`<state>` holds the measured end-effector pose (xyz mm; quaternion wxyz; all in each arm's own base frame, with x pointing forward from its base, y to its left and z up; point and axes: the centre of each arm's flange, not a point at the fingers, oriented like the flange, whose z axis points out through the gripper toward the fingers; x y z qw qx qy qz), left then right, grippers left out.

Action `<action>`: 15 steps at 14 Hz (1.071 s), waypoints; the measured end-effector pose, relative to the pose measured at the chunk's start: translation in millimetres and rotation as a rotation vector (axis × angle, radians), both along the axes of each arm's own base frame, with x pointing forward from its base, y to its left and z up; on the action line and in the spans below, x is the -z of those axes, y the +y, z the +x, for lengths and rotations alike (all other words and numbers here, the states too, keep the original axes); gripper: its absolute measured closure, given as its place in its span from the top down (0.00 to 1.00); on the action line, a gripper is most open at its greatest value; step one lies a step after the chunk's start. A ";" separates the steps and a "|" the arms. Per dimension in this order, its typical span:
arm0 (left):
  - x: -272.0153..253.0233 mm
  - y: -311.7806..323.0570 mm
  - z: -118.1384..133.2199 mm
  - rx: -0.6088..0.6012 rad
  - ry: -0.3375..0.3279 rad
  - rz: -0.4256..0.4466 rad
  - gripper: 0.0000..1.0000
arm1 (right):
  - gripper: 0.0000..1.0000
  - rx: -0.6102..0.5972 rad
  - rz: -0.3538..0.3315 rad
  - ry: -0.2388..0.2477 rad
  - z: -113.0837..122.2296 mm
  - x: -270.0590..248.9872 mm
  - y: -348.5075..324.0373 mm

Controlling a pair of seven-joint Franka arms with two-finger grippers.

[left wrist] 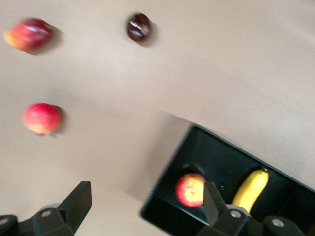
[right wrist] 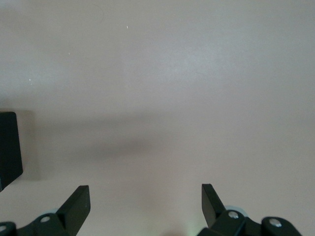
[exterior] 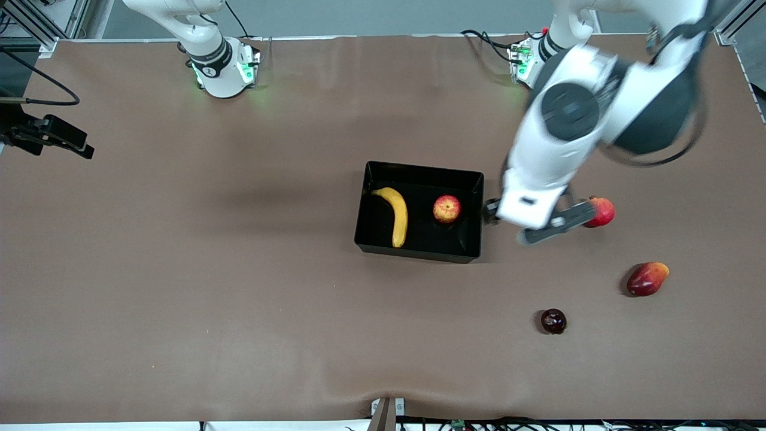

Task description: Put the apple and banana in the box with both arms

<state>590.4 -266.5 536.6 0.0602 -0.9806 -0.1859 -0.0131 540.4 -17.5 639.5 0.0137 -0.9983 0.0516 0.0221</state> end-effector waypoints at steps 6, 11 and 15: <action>-72.4 96.3 -11.9 0.022 -0.009 0.035 1.00 | 1.00 0.000 -0.001 0.000 0.0 0.0 0.0; -95.1 172.3 -12.0 0.118 0.017 0.040 1.00 | 1.00 0.000 -0.001 0.000 0.0 0.0 0.0; -106.7 192.4 -19.3 0.186 0.028 0.037 1.00 | 1.00 0.000 -0.001 0.000 0.0 0.0 0.0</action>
